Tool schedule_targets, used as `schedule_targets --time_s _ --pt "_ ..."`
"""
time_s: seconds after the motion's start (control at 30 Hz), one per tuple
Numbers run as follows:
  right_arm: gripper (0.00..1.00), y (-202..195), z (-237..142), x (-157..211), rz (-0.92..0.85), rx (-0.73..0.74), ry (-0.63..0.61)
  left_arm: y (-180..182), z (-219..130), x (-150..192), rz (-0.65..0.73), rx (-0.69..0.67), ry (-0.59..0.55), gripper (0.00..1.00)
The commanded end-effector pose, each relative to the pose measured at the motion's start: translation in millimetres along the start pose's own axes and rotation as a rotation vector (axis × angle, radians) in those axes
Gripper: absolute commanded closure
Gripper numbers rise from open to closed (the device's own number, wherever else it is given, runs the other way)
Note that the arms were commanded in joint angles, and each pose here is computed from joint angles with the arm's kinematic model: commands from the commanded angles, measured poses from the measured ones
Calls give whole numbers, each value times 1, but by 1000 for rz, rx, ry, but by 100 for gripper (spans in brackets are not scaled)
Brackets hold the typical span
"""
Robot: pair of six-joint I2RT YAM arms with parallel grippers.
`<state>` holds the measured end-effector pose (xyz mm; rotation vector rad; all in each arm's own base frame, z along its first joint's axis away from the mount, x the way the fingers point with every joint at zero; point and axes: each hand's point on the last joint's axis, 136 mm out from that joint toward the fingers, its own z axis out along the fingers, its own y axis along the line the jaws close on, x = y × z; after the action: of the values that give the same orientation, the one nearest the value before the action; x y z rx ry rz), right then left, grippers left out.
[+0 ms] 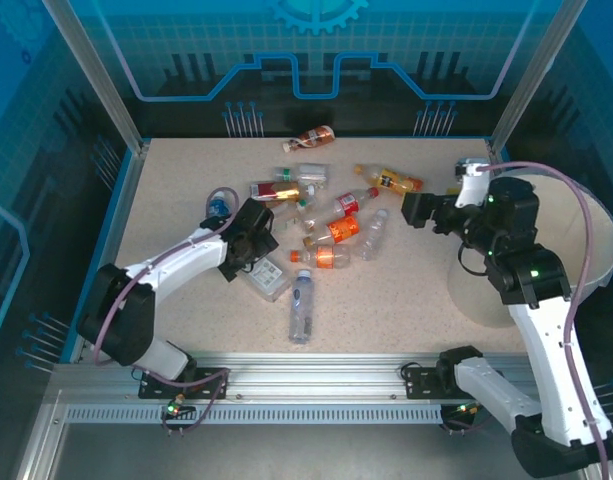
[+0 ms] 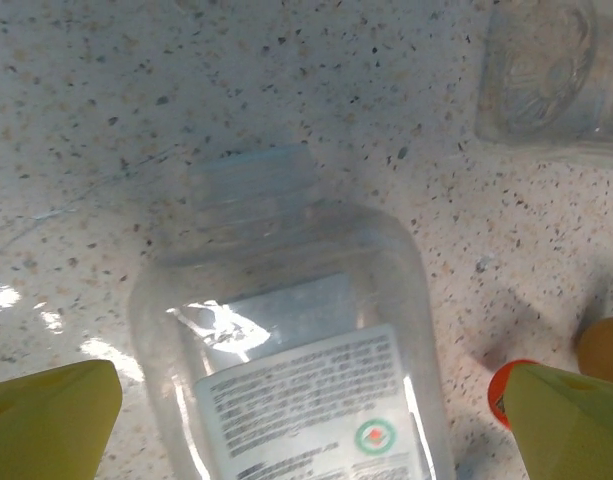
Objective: Put the plastic bottles in the bin
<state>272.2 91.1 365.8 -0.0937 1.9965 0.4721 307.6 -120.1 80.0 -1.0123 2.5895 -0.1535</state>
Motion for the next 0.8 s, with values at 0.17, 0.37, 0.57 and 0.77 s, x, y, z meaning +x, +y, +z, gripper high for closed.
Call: schedule_targets --time_s 0.17,0.37,0.57,0.77 --pt "0 23 15 6 -137 -27 45 16 16 -12 -71 -126 -13 1" --pt "0 33 27 15 -170 -38 79 16 33 -4 -57 -142 24 1" --pt "0 46 38 27 -198 -74 122 6 45 -3 -70 -85 21 4" --pt "0 55 54 49 -172 -99 173 10 57 3 -72 -66 26 19"
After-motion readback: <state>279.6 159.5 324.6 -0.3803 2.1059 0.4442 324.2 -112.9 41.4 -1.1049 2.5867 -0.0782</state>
